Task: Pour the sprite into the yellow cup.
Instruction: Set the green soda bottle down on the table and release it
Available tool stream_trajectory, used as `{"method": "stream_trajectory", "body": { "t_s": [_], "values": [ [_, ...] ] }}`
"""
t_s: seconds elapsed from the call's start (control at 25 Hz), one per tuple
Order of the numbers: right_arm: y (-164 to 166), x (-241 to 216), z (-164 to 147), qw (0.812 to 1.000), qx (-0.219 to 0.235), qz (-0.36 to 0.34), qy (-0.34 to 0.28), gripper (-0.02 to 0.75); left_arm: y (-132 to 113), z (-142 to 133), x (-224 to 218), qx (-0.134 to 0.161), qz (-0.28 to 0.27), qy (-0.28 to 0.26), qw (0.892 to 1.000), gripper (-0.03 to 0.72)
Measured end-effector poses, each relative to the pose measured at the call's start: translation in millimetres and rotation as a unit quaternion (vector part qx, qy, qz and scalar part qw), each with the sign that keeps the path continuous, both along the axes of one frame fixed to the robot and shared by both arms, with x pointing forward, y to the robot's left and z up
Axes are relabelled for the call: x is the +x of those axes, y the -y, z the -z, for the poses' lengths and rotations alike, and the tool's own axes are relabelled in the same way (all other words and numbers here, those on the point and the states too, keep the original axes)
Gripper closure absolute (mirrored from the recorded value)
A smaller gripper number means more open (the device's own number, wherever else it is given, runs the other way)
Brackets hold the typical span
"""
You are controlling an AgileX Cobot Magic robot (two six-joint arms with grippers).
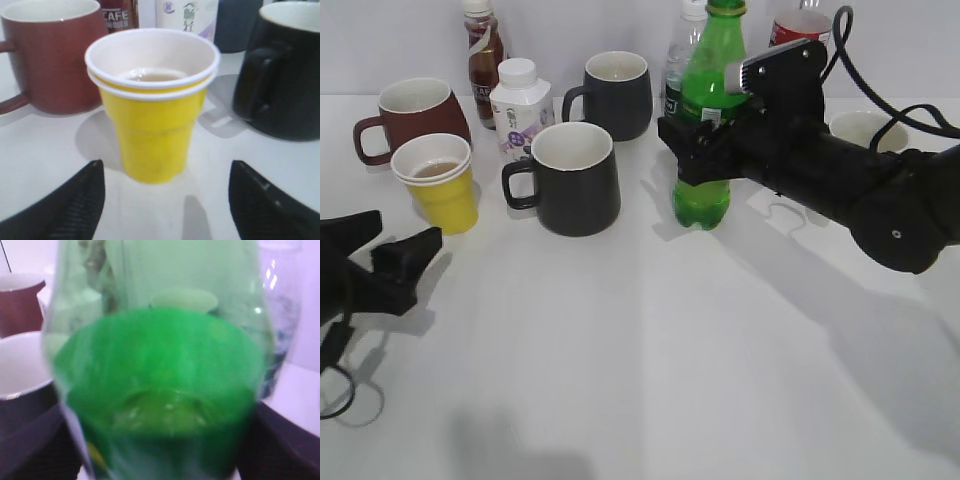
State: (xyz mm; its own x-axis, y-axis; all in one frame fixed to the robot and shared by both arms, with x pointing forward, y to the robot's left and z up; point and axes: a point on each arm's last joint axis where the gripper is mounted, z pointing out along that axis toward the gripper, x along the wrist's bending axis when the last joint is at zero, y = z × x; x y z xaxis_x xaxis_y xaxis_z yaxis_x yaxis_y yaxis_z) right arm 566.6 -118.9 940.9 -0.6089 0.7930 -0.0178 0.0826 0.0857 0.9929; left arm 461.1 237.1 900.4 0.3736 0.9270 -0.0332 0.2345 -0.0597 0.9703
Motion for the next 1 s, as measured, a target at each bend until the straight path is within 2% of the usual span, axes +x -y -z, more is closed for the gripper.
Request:
{"method": "stream_trajectory", "body": {
  "t_s": [0.08, 0.4, 0.52, 0.72, 0.84, 0.92, 1.0],
  "values": [
    [-0.4, -0.2, -1.6, 1.000, 0.004, -0.001, 0.003, 0.156, -1.8, -5.5, -8.4, -0.010, -0.002, 0.003, 1.000, 0.098],
    [9.8, -19.8, -1.7, 1.000, 0.009, 0.004, -0.018, 0.150, -6.3, -22.8, -36.0, -0.098, -0.012, -0.005, 0.995, 0.099],
    [15.7, -31.3, -4.2, 0.999, 0.014, 0.008, -0.035, 0.150, -4.8, -28.5, -41.0, -0.115, -0.002, -0.012, 0.993, 0.099],
    [25.9, -47.2, -8.8, 0.996, -0.002, 0.024, -0.090, 0.150, -6.8, -29.5, -47.6, -0.094, -0.008, -0.056, 0.994, 0.099],
    [30.8, -53.8, -8.0, 0.989, -0.033, 0.034, -0.139, 0.150, -10.3, -28.7, -47.1, -0.073, -0.030, -0.099, 0.992, 0.099],
    [34.4, -59.2, -7.4, 0.982, -0.055, 0.039, -0.176, 0.150, -13.2, -27.6, -41.2, -0.046, -0.054, -0.150, 0.986, 0.099],
    [36.4, -63.9, -10.8, 0.977, -0.063, 0.039, -0.199, 0.150, -16.6, -27.8, -34.2, -0.010, -0.081, -0.218, 0.973, 0.099]
  ]
}}
